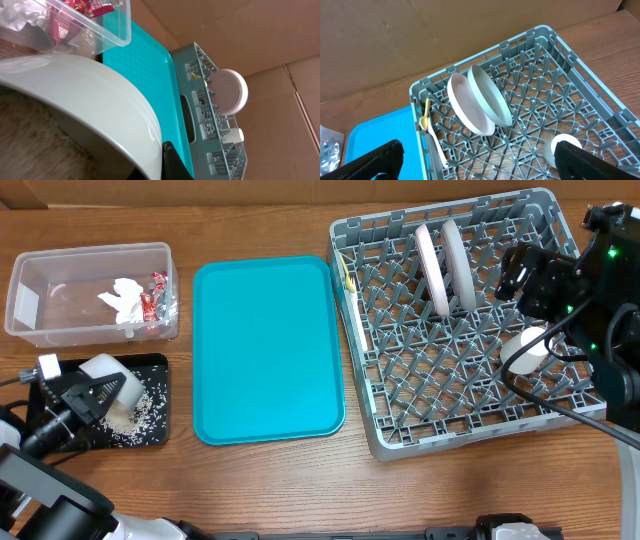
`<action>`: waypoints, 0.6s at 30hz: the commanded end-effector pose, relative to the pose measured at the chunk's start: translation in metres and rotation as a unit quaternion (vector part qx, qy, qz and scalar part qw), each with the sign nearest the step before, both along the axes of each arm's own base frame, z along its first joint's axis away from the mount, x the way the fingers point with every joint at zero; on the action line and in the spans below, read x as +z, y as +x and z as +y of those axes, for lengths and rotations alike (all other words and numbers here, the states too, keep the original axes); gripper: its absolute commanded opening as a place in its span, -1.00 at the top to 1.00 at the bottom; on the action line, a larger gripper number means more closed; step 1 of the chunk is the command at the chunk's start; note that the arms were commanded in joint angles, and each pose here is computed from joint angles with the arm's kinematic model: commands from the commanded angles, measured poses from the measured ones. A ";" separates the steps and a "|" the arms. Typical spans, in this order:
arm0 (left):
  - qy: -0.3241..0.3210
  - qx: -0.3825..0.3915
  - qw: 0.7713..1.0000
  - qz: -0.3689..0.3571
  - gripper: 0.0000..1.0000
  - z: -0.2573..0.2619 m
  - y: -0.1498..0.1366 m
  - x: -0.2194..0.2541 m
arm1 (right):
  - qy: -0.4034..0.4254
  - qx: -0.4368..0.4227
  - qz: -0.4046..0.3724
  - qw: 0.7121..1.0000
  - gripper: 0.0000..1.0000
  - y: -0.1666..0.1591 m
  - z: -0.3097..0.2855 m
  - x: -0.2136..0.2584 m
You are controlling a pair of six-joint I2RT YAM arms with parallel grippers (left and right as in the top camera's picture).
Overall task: Sort waste into correct bins and load items into the dishwasher rack
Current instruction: 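Tilt the bowl to pour the rice onto the black tray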
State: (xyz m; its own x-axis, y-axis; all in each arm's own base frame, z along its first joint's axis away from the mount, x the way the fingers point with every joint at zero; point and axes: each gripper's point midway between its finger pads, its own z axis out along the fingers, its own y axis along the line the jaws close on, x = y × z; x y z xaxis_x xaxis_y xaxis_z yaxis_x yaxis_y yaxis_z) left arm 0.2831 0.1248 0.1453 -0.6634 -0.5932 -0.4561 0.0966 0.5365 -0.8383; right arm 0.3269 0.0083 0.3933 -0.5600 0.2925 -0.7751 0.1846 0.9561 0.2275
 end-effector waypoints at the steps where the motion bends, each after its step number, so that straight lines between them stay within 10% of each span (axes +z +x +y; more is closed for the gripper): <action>1: 0.003 -0.005 1.000 -0.027 0.92 -0.003 -0.001 0.004 | -0.002 -0.004 -0.004 1.000 -1.00 0.000 -0.002 0.002; 18: -0.018 0.000 1.000 -0.018 0.92 -0.005 -0.006 0.003 | -0.002 -0.004 -0.004 1.000 -1.00 0.000 -0.002 0.002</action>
